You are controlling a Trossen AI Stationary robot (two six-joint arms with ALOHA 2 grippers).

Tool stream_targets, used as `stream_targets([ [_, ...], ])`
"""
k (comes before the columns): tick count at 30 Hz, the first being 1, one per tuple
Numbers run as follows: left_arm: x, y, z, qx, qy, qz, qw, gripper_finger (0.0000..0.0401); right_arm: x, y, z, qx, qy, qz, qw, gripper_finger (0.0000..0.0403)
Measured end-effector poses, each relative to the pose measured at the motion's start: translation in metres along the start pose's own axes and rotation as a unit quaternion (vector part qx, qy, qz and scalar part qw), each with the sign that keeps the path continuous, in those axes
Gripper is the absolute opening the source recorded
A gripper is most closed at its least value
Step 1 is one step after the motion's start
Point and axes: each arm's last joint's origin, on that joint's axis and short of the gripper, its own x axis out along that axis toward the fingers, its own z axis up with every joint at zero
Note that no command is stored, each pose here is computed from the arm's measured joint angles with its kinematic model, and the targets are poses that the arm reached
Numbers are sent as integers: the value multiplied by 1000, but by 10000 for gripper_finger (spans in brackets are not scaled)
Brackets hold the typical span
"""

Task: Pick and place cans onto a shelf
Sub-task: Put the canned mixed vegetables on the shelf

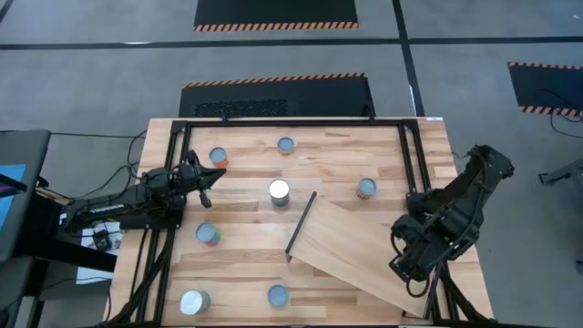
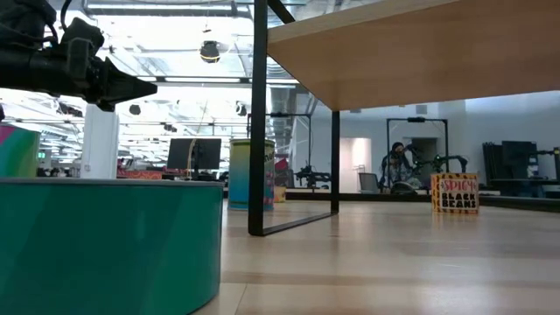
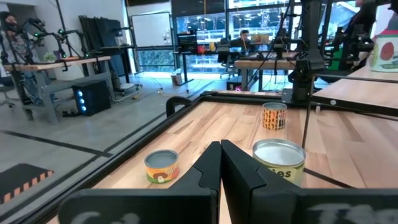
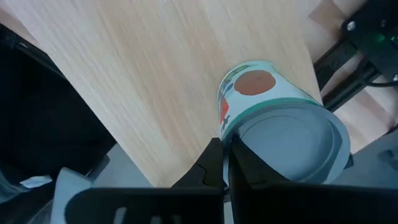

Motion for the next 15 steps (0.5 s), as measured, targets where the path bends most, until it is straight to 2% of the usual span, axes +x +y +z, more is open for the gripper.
stream_targets([
  [15, 0, 0, 0, 0, -1, 1, 1000, 0, 0, 0, 0, 13, 0, -1, 1000, 15],
])
